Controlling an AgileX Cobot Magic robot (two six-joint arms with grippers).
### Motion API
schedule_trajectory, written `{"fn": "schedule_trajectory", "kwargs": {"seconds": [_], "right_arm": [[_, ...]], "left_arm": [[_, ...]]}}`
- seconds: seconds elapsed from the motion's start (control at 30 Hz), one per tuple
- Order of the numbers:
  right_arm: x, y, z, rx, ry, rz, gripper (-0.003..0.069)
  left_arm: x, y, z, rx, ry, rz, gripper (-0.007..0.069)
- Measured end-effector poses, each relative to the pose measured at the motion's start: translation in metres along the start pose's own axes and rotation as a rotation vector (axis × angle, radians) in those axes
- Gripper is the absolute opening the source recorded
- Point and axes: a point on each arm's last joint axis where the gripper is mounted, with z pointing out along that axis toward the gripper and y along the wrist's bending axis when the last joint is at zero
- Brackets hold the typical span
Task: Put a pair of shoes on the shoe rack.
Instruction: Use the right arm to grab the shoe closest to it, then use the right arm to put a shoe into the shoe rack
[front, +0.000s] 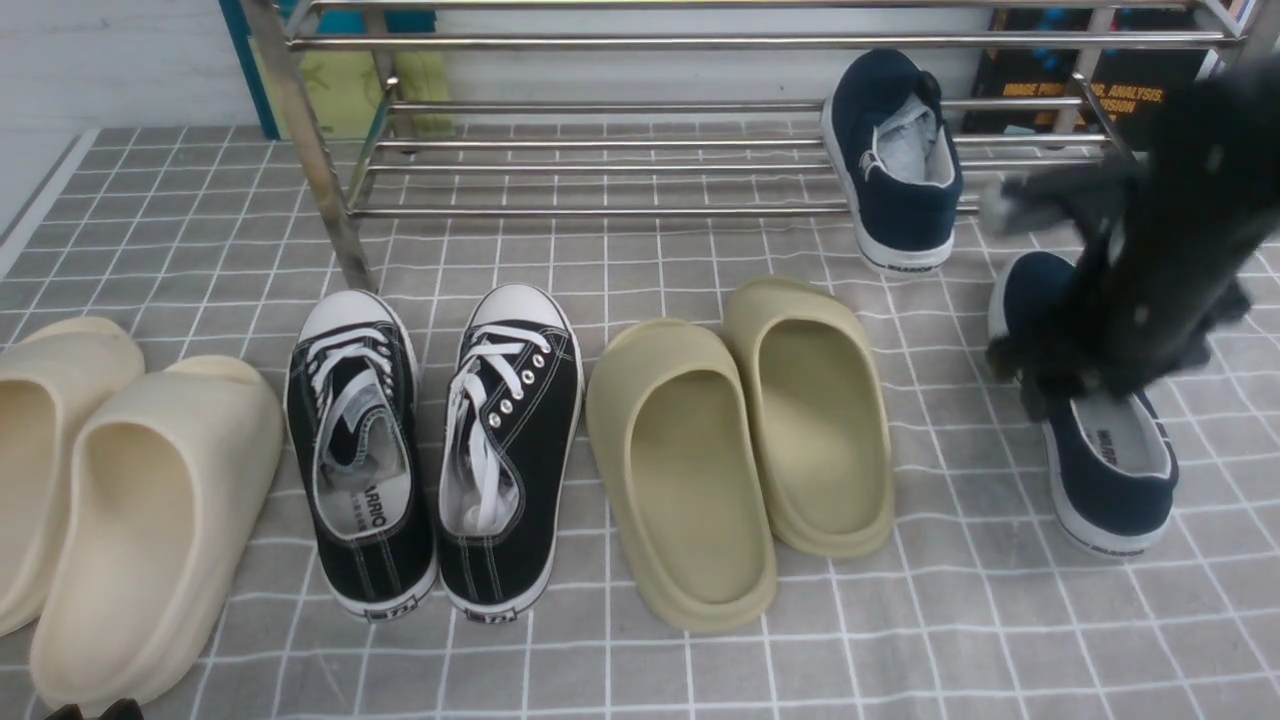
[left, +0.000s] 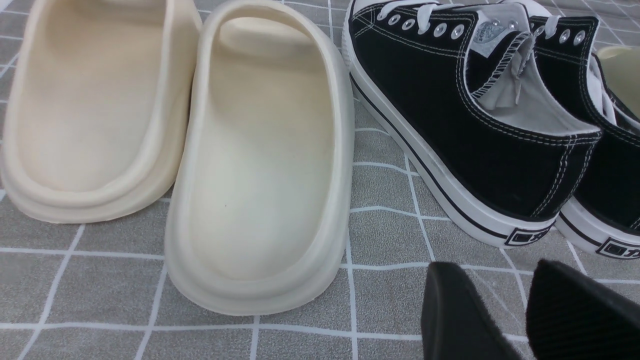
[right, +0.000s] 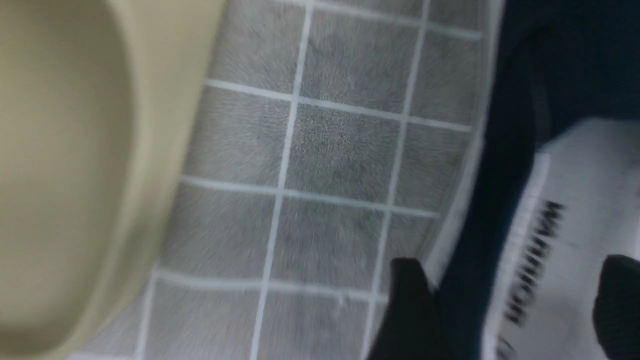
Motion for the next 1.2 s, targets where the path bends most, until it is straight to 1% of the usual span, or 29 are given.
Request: {"fn": "schedule_trajectory", "kwargs": {"seconds": [0.03,0.1,0.13,0.17,0.2,0.23,0.27,0.47,0.53,0.7,0.8,0.83,0.9,1.0,1.2], "right_arm": [[0.006,0.000,0.018,0.013,0.007,0.019,0.0389],[0.008,-0.001,0.029,0.032,0.010,0.021,0.0288],[0.009,-0.001,0.030,0.032,0.010,0.023,0.0275],[0.008,-0.002,0.034,0.048,0.005,0.012,0.0168],[0.008,-0.002,0.034,0.048,0.005,0.013,0.0141],[0.008,-0.003,0.033,0.050,0.001,0.023,0.0057],[0.008,-0.003,0.030,0.053,-0.003,0.026,0.0030],[0.008,-0.007,-0.017,0.064,0.016,0.056,0.0026],[0.004,-0.009,-0.048,0.056,-0.022,0.031,0.0026],[-0.018,-0.012,-0.073,0.055,-0.146,-0.009,0.0026],[-0.052,-0.021,-0.064,0.053,-0.229,0.016,0.0026],[-0.052,-0.021,-0.064,0.053,-0.233,0.017,0.0026],[-0.080,-0.028,-0.047,0.054,-0.269,0.042,0.0026],[-0.109,-0.033,-0.028,0.053,-0.295,0.062,0.0026],[-0.145,-0.035,0.001,0.056,-0.317,0.080,0.0027]], "left_arm": [[0.000,0.000,0.000,0.000,0.000,0.000,0.0239],[0.000,0.000,0.000,0.000,0.000,0.000,0.0239],[0.000,0.000,0.000,0.000,0.000,0.000,0.0239],[0.000,0.000,0.000,0.000,0.000,0.000,0.0239],[0.000,0.000,0.000,0.000,0.000,0.000,0.0239],[0.000,0.000,0.000,0.000,0.000,0.000,0.0239],[0.000,0.000,0.000,0.000,0.000,0.000,0.0239],[0.000,0.000,0.000,0.000,0.000,0.000,0.0239],[0.000,0.000,0.000,0.000,0.000,0.000,0.0239],[0.000,0.000,0.000,0.000,0.000,0.000,0.0239],[0.000,0.000,0.000,0.000,0.000,0.000,0.0239],[0.000,0.000,0.000,0.000,0.000,0.000,0.0239],[0.000,0.000,0.000,0.000,0.000,0.000,0.0239],[0.000,0.000,0.000,0.000,0.000,0.000,0.0239],[0.000,0.000,0.000,0.000,0.000,0.000,0.0239]]}}
